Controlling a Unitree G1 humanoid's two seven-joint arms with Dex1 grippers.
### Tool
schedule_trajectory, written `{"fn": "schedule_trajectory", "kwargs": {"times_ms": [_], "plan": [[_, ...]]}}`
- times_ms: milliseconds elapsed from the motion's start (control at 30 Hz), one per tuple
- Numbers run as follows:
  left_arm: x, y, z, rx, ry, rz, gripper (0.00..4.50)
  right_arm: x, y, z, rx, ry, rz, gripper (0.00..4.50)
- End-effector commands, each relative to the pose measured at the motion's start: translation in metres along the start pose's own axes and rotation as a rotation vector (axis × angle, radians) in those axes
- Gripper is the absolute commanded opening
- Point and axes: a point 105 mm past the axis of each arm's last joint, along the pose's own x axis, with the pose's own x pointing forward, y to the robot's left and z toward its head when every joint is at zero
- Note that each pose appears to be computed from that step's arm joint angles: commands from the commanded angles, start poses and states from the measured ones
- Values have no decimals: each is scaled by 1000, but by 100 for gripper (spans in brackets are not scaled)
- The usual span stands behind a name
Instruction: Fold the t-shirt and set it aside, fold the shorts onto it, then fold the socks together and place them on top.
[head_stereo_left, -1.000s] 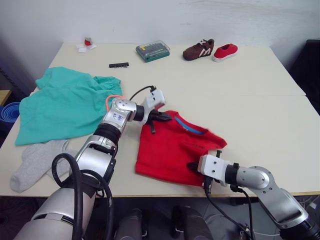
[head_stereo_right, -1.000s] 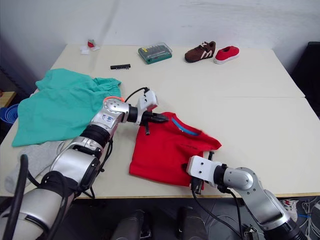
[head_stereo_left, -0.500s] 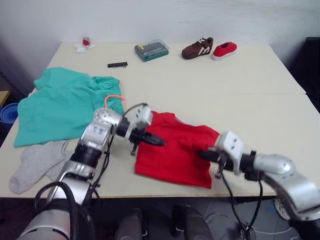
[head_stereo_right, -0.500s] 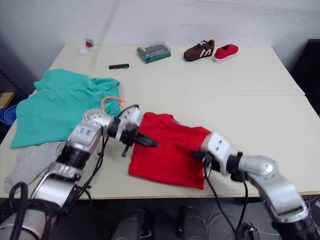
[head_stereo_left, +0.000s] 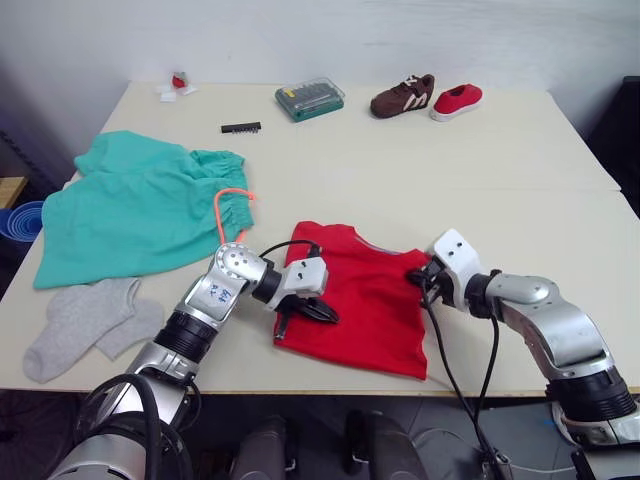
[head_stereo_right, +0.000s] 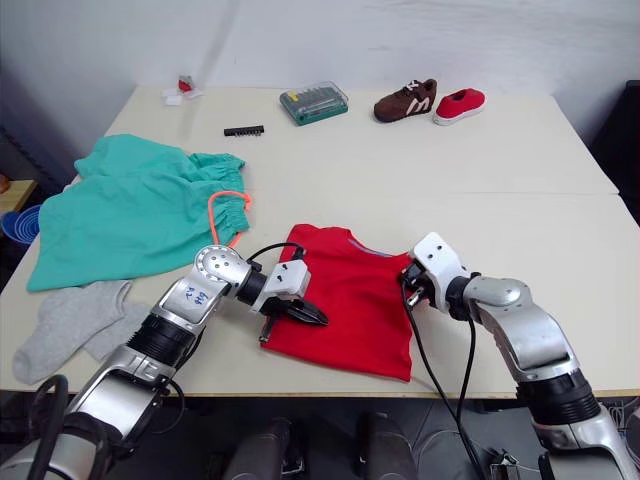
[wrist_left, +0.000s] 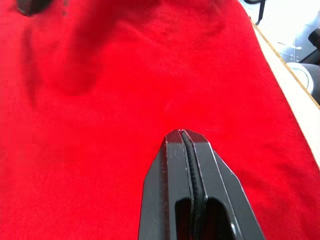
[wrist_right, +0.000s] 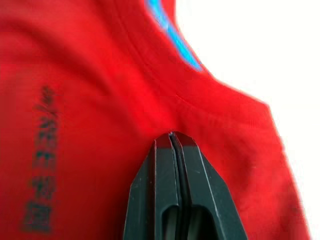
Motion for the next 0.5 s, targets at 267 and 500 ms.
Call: {"fn": "schedule_trajectory", "kwargs": {"times_ms": [267,500], "plan": [[-1,-2,1,29,-2,-13,3,10,-45,10,-142,-147,-268,0],[-4,5,7,39,-35,32,3,-45,13,64,-43,-407,-18,0]]}}
